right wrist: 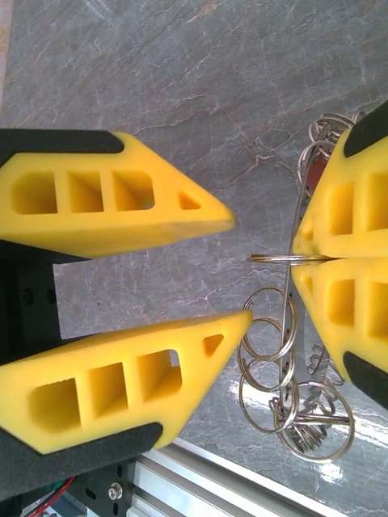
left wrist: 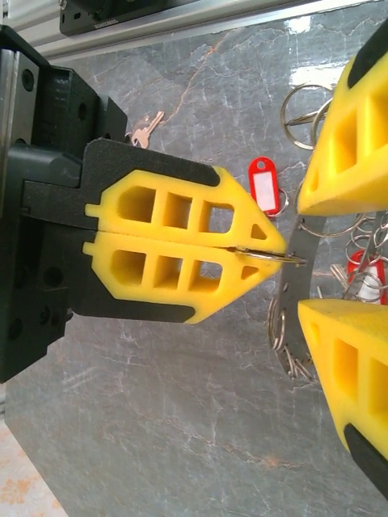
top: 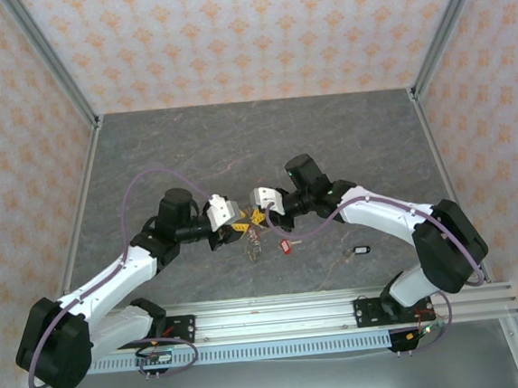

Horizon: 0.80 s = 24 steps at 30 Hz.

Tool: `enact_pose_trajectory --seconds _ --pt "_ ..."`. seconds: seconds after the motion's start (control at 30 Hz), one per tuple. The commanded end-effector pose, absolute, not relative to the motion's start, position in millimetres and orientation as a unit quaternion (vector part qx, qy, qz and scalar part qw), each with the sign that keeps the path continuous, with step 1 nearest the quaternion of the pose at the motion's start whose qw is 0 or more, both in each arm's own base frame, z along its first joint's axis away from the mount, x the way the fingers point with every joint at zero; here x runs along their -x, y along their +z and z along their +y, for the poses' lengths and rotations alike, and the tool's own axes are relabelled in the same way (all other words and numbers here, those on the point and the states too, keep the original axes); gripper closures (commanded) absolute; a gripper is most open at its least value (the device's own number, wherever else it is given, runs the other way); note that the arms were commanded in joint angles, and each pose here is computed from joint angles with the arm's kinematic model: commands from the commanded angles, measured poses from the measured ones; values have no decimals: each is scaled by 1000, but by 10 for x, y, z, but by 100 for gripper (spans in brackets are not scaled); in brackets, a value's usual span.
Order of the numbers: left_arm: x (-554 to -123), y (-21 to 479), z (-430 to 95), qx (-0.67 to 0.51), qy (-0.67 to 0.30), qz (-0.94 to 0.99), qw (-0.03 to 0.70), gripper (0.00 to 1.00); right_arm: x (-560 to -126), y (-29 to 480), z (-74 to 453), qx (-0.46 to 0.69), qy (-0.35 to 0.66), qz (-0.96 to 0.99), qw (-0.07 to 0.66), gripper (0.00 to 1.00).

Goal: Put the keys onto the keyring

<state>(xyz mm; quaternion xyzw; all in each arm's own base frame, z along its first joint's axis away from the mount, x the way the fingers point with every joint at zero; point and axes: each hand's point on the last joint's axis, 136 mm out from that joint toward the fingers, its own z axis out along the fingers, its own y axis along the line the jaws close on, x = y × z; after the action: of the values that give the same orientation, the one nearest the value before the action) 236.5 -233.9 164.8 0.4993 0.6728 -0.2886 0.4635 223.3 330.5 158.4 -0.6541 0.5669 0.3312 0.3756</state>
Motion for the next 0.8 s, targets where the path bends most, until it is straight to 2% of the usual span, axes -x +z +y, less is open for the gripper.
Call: enact_pose_trajectory --seconds 0.0,0.3,0.5,0.77 --pt "-2390 1815 -2388 -521 -293 645 476 69 -2232 1832 3390 664 345 523 409 100" --pt "-2424 1709 -2399 -532 -289 657 450 77 -2207 1864 3386 663 349 516 414 100" --pt "-2443 1668 -2414 -531 -294 661 441 77 -2188 1887 3377 660 352 515 418 100" --pt "-2448 1690 -2425 -533 -296 660 440 85 -2181 1885 3384 658 357 516 416 100"
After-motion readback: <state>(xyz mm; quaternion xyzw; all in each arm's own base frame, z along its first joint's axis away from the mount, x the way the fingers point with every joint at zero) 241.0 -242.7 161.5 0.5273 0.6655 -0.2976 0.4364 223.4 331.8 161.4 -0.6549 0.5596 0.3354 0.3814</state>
